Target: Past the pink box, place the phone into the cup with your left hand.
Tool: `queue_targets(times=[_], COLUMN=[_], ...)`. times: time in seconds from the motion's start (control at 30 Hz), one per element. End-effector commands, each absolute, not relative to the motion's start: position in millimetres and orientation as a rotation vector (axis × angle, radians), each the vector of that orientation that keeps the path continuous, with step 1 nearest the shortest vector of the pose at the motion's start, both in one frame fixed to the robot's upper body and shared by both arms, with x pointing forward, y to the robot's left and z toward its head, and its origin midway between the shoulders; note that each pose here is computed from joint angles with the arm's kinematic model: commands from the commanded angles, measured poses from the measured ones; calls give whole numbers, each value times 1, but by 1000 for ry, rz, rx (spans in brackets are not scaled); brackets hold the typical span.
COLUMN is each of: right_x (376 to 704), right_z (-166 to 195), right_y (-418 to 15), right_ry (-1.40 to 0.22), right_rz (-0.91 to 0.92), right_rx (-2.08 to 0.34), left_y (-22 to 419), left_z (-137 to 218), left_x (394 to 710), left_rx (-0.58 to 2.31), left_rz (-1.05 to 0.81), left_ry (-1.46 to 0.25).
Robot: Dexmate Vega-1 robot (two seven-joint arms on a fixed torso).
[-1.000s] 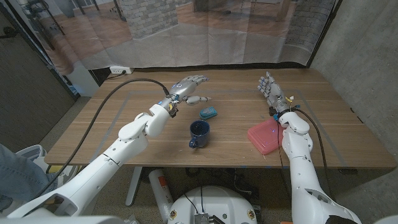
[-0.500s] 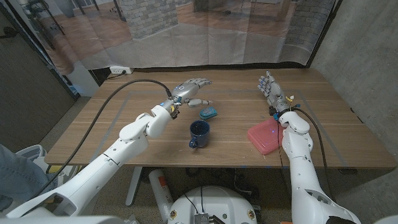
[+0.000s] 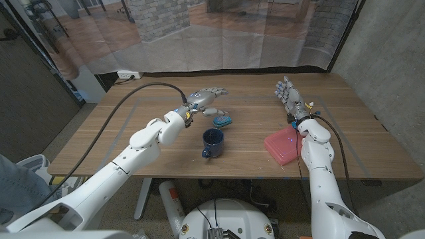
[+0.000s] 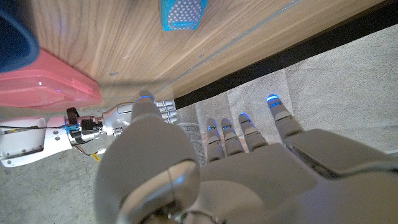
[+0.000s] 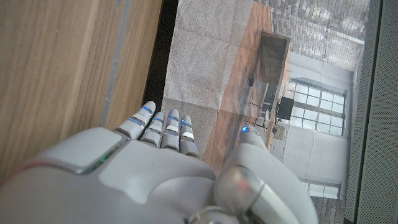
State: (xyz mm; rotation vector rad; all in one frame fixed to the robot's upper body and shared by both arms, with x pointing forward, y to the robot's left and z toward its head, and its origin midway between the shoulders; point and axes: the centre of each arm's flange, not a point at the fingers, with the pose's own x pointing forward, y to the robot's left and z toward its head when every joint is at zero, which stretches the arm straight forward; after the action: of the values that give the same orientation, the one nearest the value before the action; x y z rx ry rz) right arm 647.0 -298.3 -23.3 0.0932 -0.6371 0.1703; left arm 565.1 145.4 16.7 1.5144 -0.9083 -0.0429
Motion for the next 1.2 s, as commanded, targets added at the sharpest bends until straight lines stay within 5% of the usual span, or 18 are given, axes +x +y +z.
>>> queue_targets(times=[0.03, 1.2], right_x=[646, 649], right_z=[-25, -13], right_y=[-301, -298], right_ry=[-637, -667], right_rz=[160, 165], right_rx=[104, 122], left_y=[137, 123], left_z=[15, 15], left_x=[570, 585], left_rx=[1568, 1666], left_rz=[-82, -125], left_ry=[-867, -771])
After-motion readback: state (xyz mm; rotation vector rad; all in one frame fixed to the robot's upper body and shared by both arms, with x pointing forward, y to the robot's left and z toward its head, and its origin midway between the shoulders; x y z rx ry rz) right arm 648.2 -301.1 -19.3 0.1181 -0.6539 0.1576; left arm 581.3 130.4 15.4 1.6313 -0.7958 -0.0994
